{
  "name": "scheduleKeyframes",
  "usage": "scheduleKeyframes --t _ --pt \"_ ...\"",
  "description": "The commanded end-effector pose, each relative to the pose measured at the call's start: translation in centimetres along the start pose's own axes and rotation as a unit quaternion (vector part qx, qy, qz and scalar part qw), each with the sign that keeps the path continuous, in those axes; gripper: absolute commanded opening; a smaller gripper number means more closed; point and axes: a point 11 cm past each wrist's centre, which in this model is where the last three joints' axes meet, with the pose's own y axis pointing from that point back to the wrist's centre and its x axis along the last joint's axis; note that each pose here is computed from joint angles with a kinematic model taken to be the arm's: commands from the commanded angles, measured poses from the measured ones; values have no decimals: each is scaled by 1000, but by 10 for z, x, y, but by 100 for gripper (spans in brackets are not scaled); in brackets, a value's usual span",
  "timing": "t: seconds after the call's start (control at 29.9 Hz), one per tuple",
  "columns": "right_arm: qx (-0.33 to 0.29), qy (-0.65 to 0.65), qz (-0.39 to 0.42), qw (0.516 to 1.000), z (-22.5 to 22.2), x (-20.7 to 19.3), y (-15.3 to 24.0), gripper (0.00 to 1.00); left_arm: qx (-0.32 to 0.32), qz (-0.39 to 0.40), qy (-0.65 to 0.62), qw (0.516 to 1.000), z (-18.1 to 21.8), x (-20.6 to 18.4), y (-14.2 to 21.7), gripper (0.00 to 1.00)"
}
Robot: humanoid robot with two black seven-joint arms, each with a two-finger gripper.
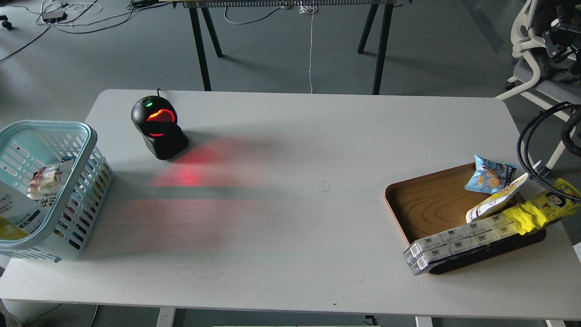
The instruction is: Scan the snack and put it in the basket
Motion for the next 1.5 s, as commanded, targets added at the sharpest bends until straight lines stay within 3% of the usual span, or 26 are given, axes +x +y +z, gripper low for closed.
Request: scheduleKeyframes --t 0.0,0.3,0.37,0.53,0.74,0.94,1.04,1.47 --pt "2 0 -10 1000 -4 -9 -6 100 -43 36 81 995 6 -10 -37 82" --pt "2 -11 -19 1000 -6 -21 -15 99 -118 99 348 925 8 -37 -101 84" --pt "1 -16 -20 1000 -2 -23 -15 99 -105 106 410 900 0 -45 -109 91" --pt "-24 -39 -30 999 20 -40 -23 99 -70 97 519 847 -30 -77 -120 95" --pt "-54 -89 -41 994 55 -64 -29 99 -71 130 618 772 -47 -102 -125 96" --pt "-73 -122 -38 989 87 -71 -21 99 -64 174 686 703 -80 -122 -105 98" --pt "-77 -142 -33 986 99 -69 -14 99 -49 185 690 698 -96 -130 -92 99" --pt "-91 -165 -33 982 121 -67 3 99 -59 186 688 699 -91 -125 -95 99"
